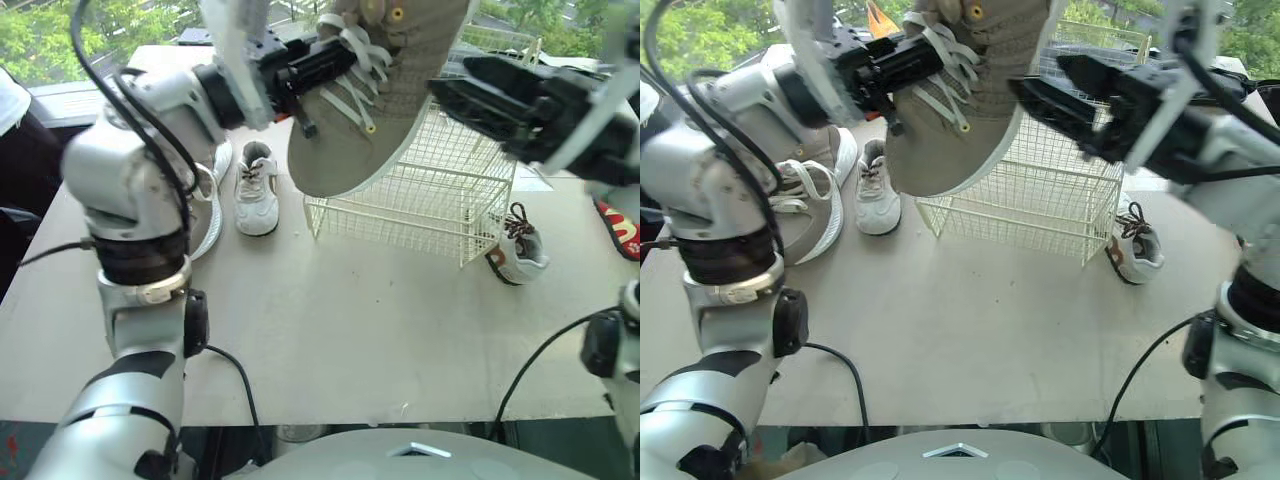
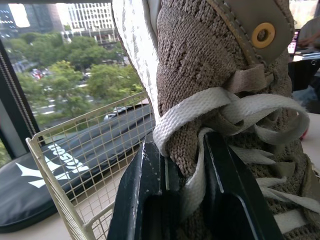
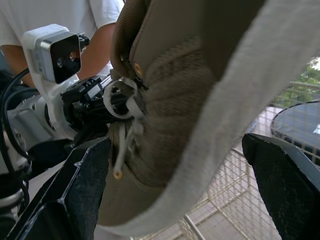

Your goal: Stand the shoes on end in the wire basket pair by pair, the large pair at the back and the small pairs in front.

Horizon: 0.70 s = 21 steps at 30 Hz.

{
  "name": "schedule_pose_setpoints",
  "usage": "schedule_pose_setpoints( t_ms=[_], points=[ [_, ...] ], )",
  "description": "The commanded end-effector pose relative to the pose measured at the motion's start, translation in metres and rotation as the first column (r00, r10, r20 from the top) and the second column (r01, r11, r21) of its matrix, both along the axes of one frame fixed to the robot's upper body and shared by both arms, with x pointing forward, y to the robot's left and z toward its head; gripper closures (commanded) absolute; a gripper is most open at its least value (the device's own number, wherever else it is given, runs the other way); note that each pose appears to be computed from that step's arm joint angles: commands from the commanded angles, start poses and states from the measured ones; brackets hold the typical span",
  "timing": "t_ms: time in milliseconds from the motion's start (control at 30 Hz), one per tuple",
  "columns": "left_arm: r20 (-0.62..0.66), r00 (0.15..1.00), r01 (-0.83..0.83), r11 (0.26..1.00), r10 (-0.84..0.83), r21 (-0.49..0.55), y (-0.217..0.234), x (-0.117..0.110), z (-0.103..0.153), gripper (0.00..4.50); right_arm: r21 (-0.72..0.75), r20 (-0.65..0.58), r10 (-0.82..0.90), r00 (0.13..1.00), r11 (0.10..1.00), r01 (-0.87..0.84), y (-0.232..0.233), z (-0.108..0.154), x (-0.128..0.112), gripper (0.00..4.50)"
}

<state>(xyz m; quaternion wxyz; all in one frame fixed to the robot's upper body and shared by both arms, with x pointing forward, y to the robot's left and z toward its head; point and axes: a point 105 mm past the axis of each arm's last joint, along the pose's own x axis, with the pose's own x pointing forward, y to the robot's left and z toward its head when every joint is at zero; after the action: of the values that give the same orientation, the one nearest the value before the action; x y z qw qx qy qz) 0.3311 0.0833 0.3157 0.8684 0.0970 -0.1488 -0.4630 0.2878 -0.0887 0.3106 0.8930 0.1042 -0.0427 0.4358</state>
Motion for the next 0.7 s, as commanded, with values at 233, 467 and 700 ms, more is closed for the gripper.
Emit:
schedule_pose_setpoints(
  t_ms=[233,467,700],
  points=[
    [0.273,0.96,0.066,0.998,-0.061,-0.009,-0.025,-0.027,0.023,4.26,0.062,-0.022,-0.104,0.994,0.992,0.106,0.011,0.014,0.021,2.06],
    [0.27,0.962,0.053,0.998,-0.045,-0.023,-0.022,-0.024,0.023,4.26,0.048,0.035,-0.145,0.989,0.989,0.143,0.009,0.021,0.025,4.36],
    [-0.13,0.977,0.14,0.967,-0.17,-0.211,0.016,-0.029,0.011,1.79,0.081,0.167,-0.165,0.972,0.985,0.153,-0.008,0.048,0.021,4.42]
  ],
)
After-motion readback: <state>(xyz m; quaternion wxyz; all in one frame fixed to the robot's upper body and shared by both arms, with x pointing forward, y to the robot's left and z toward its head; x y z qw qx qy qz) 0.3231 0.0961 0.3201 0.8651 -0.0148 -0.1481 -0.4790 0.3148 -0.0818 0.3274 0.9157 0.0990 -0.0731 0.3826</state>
